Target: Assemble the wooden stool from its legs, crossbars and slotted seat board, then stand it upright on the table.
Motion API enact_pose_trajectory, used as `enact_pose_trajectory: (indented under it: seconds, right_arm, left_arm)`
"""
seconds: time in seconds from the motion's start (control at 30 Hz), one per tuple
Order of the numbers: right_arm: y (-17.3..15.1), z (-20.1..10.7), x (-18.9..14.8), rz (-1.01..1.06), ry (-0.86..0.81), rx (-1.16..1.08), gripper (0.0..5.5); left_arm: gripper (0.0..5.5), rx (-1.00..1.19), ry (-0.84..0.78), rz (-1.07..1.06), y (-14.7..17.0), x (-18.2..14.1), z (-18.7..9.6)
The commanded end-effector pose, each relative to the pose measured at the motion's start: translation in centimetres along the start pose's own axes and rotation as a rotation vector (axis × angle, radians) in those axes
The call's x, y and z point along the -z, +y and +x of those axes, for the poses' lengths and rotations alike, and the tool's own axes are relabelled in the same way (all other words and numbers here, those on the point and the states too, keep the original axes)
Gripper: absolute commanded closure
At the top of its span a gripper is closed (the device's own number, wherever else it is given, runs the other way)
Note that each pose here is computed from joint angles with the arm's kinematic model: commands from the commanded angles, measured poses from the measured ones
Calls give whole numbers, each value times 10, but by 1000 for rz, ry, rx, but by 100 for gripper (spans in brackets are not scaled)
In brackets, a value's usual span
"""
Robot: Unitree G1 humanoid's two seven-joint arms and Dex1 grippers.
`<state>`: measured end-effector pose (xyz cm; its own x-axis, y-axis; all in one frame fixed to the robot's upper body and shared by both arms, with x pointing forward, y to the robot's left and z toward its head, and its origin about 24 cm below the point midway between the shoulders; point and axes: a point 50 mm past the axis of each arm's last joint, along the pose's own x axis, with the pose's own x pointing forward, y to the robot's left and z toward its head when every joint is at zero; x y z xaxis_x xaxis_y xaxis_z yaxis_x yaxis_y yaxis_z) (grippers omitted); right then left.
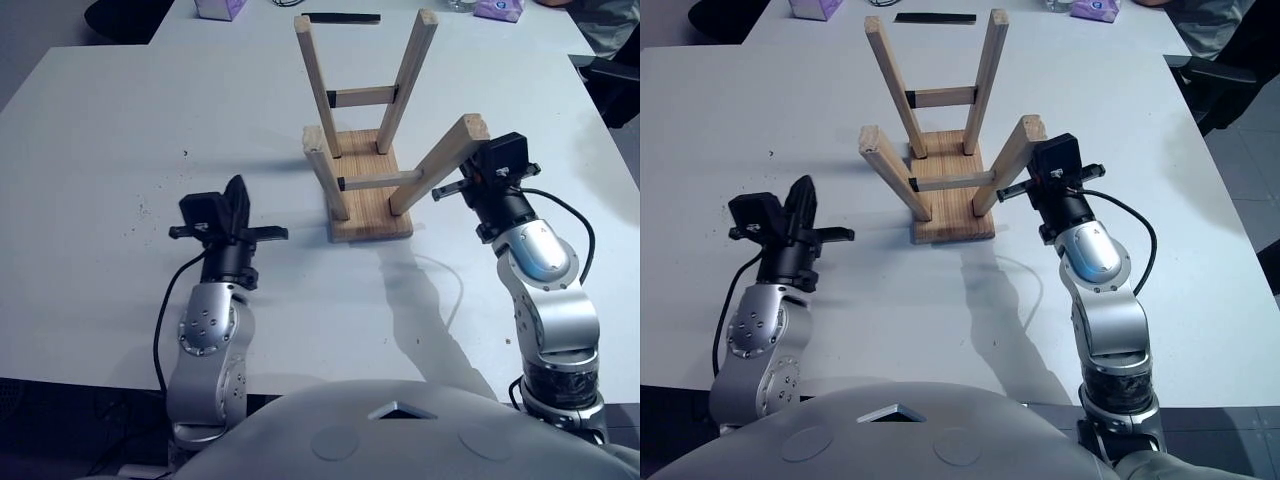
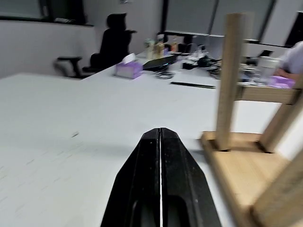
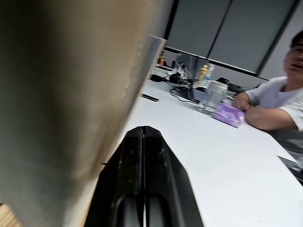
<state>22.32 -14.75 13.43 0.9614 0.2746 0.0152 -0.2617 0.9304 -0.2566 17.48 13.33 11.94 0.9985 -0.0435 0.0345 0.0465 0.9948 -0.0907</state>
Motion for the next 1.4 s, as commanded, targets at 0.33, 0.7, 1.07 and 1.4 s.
enact_pose_trajectory:
  seconds: [0.33, 0.7, 1.07, 1.4]
  right_arm:
    - [-16, 0, 13, -44, 53, 175, 550]
    - [24, -3, -11, -4, -17, -40, 550]
    - [54, -3, -4, -64, 33, -177, 550]
    - [-40, 14, -22, 33, -118, -68, 550]
  left_arm:
    - [548, -157, -68, 96, 30, -8, 15]
    - [548, 133, -23, -21, -22, -8, 24]
    - [548, 360, 8, 17, -41, -3, 26]
    - [548, 59, -23, 1, 51, -18, 38]
